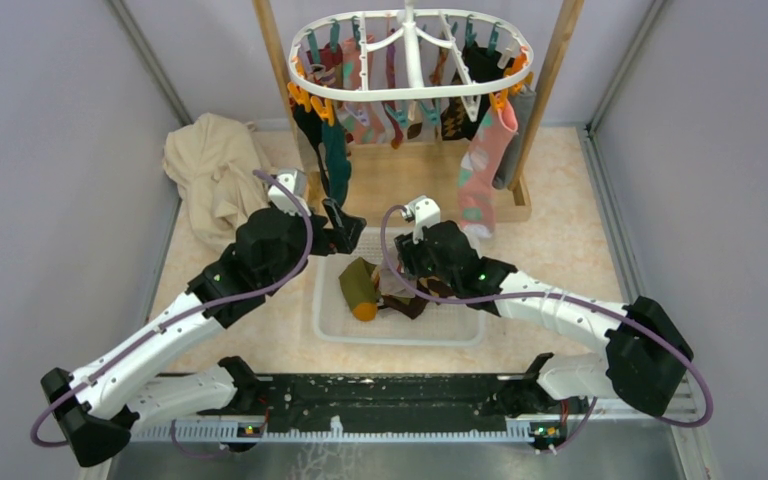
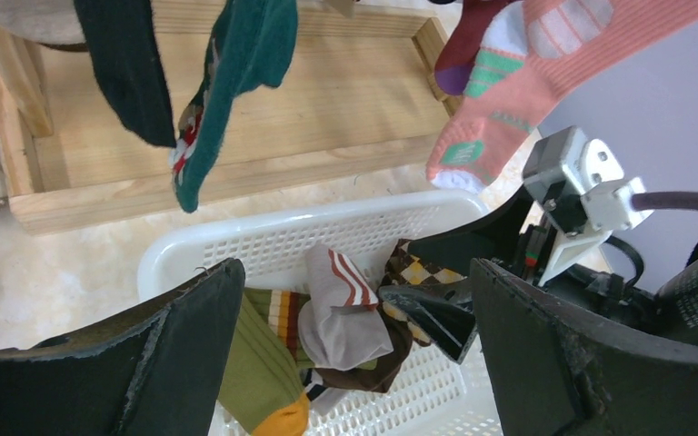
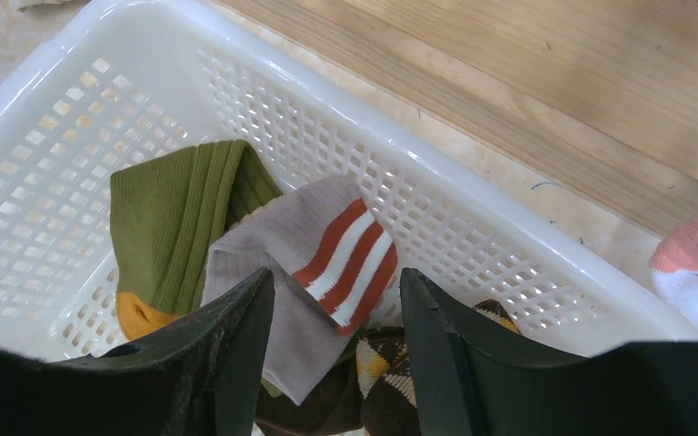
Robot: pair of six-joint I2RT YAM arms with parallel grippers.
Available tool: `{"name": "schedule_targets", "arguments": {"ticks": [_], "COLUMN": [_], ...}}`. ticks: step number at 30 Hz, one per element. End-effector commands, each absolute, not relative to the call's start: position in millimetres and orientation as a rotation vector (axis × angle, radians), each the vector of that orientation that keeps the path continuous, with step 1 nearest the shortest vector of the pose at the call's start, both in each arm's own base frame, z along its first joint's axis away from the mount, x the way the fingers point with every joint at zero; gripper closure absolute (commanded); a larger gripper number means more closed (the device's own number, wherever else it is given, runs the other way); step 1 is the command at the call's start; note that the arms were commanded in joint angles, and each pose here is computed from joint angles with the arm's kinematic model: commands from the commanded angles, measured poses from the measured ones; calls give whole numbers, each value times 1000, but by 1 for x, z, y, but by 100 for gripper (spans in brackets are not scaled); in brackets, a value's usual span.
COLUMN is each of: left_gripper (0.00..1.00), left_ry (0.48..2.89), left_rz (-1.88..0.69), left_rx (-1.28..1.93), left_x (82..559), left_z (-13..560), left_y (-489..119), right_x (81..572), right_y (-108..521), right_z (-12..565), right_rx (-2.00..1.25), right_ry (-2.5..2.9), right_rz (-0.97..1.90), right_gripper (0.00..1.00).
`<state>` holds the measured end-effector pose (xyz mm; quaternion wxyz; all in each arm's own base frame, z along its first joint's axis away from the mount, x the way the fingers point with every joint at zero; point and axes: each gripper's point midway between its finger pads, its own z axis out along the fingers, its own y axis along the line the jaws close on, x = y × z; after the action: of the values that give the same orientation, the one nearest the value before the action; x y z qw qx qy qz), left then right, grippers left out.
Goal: Remove the socks clipped to the hanger
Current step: Adjust the sock on the hanger.
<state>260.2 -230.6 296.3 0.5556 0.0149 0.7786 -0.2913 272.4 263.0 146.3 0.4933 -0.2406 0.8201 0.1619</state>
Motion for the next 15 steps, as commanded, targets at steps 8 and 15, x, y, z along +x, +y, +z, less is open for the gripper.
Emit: {"name": "schedule_targets", "arguments": {"ticks": [8,15], "left_gripper": [1,1], "left_ry": [1894,1940], "left_rz": [-591,-555], "left_rx": [-30,-65], "left_x": [248,236], "left_z": [254,230], "left_y": [-198,-181], "right_x": [308,339], "right_y": [298,327], "right_z": [208,246], "right_rx": [-551,-524], "right_ry": [1836,1755], "right_rz": [434,439], "right_gripper": [46,45]}}
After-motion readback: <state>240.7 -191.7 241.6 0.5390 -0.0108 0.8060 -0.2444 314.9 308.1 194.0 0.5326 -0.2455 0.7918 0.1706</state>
